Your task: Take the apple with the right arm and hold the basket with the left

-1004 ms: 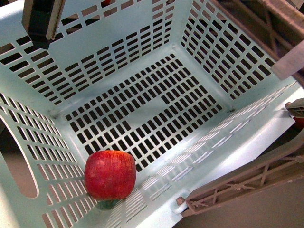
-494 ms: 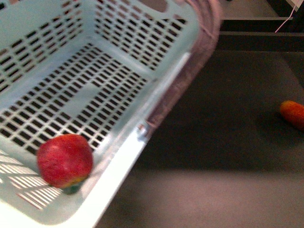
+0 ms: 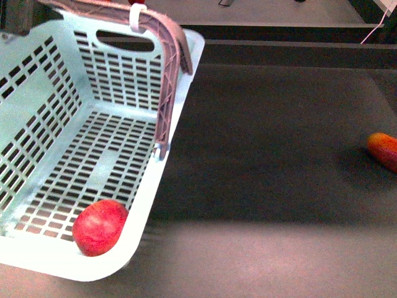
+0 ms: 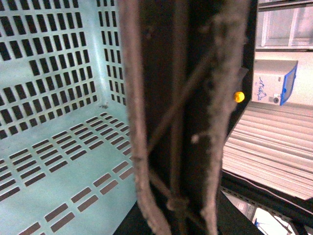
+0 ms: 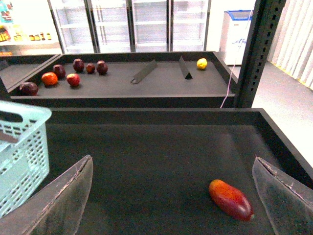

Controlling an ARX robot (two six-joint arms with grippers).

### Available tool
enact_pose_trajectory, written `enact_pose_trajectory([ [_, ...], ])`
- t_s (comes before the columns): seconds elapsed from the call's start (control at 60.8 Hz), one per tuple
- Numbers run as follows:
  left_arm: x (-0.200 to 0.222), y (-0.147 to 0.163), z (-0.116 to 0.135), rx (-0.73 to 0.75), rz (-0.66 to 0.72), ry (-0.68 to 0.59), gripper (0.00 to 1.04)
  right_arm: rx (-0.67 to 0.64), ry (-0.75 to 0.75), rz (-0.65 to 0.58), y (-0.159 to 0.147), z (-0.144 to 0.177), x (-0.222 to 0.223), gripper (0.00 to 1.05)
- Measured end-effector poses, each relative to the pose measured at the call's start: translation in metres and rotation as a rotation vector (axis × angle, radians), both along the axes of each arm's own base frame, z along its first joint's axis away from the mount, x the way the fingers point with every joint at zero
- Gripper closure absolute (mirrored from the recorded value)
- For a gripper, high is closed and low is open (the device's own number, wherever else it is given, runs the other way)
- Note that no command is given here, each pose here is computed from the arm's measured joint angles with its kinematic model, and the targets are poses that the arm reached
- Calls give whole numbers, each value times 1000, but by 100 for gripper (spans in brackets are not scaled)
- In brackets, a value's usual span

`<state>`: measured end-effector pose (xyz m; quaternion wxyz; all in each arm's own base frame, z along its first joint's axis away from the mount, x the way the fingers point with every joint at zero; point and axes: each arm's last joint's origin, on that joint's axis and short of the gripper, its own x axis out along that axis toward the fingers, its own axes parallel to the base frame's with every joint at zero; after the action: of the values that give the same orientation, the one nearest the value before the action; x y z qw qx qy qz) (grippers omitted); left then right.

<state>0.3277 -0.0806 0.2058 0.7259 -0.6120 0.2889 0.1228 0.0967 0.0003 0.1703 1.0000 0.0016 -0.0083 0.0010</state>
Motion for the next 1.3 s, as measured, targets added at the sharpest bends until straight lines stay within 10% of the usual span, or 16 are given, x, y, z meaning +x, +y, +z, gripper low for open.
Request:
enact_pose_trajectory([
  [0.741, -12, 26, -53, -51, 57, 151, 98, 0, 0, 0, 0, 0, 0, 9],
  [1.3, -86, 8, 15, -1, 163, 88, 7, 0, 0, 0, 0, 0, 0, 9],
])
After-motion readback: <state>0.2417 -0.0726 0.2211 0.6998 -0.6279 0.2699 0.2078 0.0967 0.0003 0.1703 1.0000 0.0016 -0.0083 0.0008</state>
